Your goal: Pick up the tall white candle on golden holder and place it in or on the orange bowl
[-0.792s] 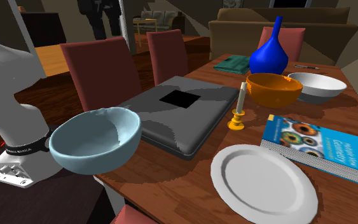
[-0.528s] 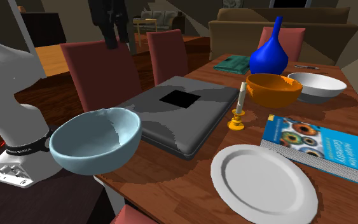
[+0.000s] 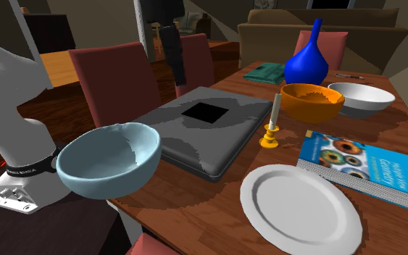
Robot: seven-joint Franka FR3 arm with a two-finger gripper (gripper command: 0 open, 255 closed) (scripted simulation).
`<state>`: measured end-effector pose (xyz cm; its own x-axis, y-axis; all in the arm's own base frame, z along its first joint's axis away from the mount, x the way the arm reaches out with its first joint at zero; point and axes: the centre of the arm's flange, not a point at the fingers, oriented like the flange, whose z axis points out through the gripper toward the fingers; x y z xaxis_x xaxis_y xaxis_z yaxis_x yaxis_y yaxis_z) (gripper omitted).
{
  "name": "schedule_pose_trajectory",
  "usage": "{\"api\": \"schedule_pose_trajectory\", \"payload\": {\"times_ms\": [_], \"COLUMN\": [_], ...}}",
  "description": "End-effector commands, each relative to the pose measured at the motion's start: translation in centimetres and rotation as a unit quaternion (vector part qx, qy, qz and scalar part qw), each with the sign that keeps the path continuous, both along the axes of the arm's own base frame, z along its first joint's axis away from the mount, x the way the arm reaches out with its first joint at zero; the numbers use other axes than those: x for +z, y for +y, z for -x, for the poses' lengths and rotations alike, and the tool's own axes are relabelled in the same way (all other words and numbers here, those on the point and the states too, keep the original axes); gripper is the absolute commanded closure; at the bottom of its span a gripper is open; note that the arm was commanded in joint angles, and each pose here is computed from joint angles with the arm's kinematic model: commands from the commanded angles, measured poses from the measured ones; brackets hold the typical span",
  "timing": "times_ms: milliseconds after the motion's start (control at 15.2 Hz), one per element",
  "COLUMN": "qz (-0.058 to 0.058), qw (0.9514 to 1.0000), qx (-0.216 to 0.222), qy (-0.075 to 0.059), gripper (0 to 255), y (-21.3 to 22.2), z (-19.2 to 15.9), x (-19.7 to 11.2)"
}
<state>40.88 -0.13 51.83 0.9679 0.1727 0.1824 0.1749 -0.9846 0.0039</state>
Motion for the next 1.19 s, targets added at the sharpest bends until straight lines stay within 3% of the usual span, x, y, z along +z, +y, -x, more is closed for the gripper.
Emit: {"api": "schedule_pose_trajectory", "payload": {"times_ms": [0, 462, 990, 1122], "qz": [-0.004, -0.018, -0.034, -0.035], "qw": [0.9997, 0.9953, 0.9835, 0.9828], "qx": [0.016, 0.072, 0.134, 0.137], "qy": [-0.015, -0.063, -0.117, -0.119], "gripper": [0, 0, 0, 0], "y": [-0.2, -0.1, 1.1, 1.3], "z": [-1.9, -9.0, -17.5, -18.1], "x": [-1.3, -5.4, -9.2, -9.9]}}
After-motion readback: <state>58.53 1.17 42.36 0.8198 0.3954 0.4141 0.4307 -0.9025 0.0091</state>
